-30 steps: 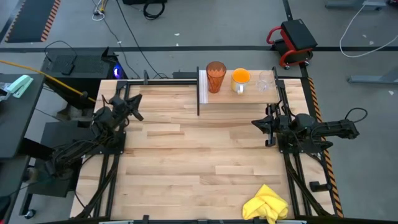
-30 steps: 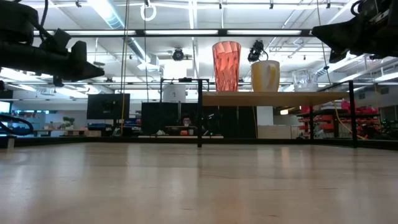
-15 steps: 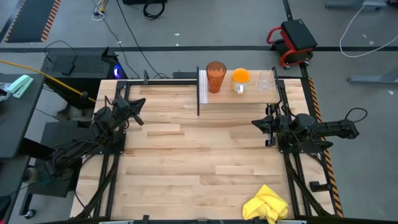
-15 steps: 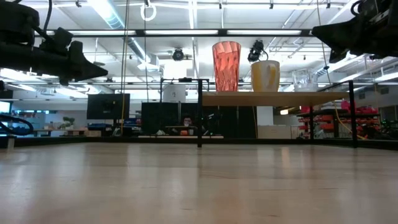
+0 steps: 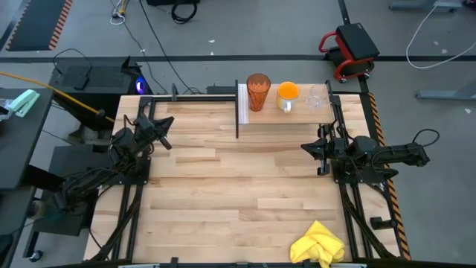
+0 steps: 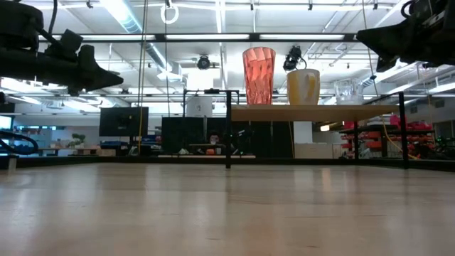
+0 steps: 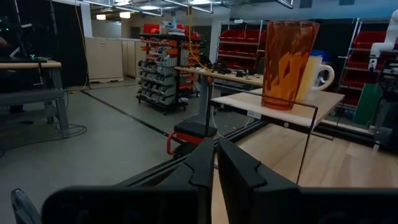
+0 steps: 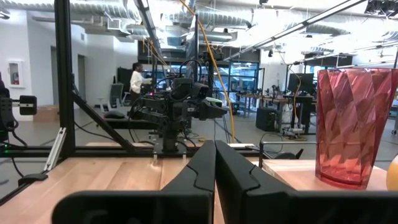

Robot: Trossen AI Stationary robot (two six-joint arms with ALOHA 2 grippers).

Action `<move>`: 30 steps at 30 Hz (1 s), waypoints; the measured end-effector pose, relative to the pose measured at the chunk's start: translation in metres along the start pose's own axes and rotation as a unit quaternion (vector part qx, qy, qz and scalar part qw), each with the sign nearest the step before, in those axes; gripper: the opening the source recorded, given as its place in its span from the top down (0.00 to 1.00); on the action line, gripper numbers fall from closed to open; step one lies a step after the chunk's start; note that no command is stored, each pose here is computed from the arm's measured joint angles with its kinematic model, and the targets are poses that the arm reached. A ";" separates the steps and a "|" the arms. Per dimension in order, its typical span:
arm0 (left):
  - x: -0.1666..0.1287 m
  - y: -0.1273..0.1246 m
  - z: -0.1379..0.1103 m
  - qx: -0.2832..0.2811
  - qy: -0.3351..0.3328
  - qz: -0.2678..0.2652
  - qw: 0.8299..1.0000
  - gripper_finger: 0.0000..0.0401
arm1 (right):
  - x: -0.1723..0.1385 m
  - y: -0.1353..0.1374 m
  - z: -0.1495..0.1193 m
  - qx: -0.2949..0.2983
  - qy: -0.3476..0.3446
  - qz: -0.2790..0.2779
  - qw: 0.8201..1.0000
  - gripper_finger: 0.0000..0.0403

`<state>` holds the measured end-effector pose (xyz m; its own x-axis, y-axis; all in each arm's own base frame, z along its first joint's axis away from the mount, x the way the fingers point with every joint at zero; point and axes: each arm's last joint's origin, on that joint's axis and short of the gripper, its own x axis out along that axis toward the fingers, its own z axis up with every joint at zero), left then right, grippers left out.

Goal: Stack small to large cups/mugs on shelf
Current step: Return to Home Position

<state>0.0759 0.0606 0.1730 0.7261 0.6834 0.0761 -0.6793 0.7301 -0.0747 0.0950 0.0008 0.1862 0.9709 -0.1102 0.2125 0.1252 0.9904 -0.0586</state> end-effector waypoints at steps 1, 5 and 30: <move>0.000 0.000 0.000 0.000 0.000 0.000 1.000 0.93 | 0.000 0.000 0.000 0.000 0.000 0.000 1.000 0.97; 0.000 0.000 0.000 0.000 0.000 0.000 1.000 0.94 | 0.000 0.000 0.000 0.000 0.000 0.000 1.000 0.97; 0.000 0.000 0.000 0.000 -0.001 0.000 1.000 0.93 | 0.000 0.000 0.000 0.000 0.000 0.000 1.000 0.97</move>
<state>0.0759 0.0606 0.1732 0.7258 0.6834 0.0782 -0.6793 0.7300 -0.0750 0.0950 0.0008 0.1862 0.9709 -0.1102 0.2126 0.1252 0.9904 -0.0584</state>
